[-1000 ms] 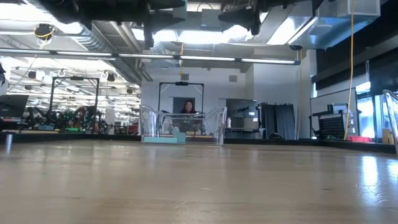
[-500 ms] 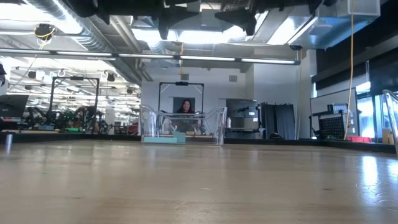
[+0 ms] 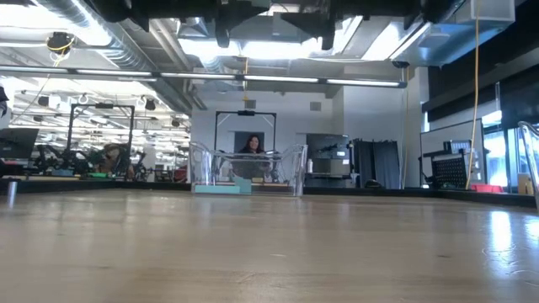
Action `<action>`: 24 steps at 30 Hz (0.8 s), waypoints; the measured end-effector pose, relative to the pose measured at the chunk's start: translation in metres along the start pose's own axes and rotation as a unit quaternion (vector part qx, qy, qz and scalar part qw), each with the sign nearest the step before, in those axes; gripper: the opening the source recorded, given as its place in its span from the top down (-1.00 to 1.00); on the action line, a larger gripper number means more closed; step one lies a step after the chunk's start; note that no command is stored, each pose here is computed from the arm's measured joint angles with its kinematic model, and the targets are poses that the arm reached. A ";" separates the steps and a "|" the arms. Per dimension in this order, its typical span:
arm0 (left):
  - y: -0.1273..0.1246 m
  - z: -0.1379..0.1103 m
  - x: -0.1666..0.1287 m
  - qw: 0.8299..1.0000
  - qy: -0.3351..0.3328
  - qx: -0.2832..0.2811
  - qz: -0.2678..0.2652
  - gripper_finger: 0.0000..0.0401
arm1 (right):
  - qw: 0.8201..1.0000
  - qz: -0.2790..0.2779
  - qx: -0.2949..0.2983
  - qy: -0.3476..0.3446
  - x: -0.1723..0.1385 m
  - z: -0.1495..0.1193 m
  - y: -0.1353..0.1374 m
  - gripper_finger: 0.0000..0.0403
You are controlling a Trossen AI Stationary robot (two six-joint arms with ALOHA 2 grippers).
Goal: Sort & place blocks by color
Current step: Put the blue block into the top center transparent bin
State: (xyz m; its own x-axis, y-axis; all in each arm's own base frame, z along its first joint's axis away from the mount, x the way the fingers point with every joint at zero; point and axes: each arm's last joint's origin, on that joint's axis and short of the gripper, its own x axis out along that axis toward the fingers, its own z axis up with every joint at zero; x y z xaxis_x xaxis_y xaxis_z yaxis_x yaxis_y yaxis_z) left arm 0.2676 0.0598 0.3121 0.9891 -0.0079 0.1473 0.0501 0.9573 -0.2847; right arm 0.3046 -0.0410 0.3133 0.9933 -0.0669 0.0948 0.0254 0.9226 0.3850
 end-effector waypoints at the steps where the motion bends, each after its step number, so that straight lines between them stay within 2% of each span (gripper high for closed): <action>1: 0.001 0.000 0.000 1.000 0.003 -0.001 0.003 0.41 | 1.000 -0.003 -0.001 0.000 -0.001 0.001 -0.001 -0.89; 4: 0.010 0.003 -0.003 1.000 0.004 0.003 0.026 0.41 | 1.000 -0.009 -0.010 -0.017 -0.010 0.014 -0.003 -0.89; 7: 0.029 0.017 -0.004 0.994 0.051 0.006 0.096 0.41 | 0.999 -0.020 -0.019 -0.031 -0.023 0.030 -0.004 -0.89; 11: 0.068 0.052 0.007 0.969 0.147 0.027 0.194 0.41 | 0.998 -0.035 -0.030 -0.038 -0.039 0.044 -0.005 -0.89; 15: 0.119 0.063 0.031 0.933 0.258 0.017 0.250 0.41 | 0.998 -0.045 -0.031 -0.036 -0.048 0.051 -0.005 -0.89; 17: 0.144 0.052 0.045 0.910 0.320 -0.001 0.264 0.41 | 0.998 -0.049 -0.031 -0.028 -0.050 0.050 -0.005 -0.89; 20: 0.176 0.012 0.064 0.863 0.421 -0.045 0.276 0.41 | 0.998 -0.051 -0.034 -0.021 -0.050 0.049 -0.005 -0.89; 23: 0.201 -0.029 0.074 0.822 0.477 -0.085 0.300 0.41 | 0.998 -0.059 -0.034 -0.007 -0.050 0.046 -0.007 -0.89; 24: 0.207 -0.040 0.077 0.814 0.484 -0.097 0.305 0.41 | 0.997 -0.066 -0.036 -0.007 -0.050 0.046 -0.007 -0.89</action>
State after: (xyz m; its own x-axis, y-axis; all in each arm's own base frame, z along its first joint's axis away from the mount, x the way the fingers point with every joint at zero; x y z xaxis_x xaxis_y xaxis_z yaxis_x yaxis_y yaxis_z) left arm 0.3593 0.2459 0.2269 0.4788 0.1387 -0.8669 -0.5640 0.8053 -0.1827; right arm 0.2498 -0.0618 0.3478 0.9792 -0.1936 0.0606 0.1636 0.9303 0.3283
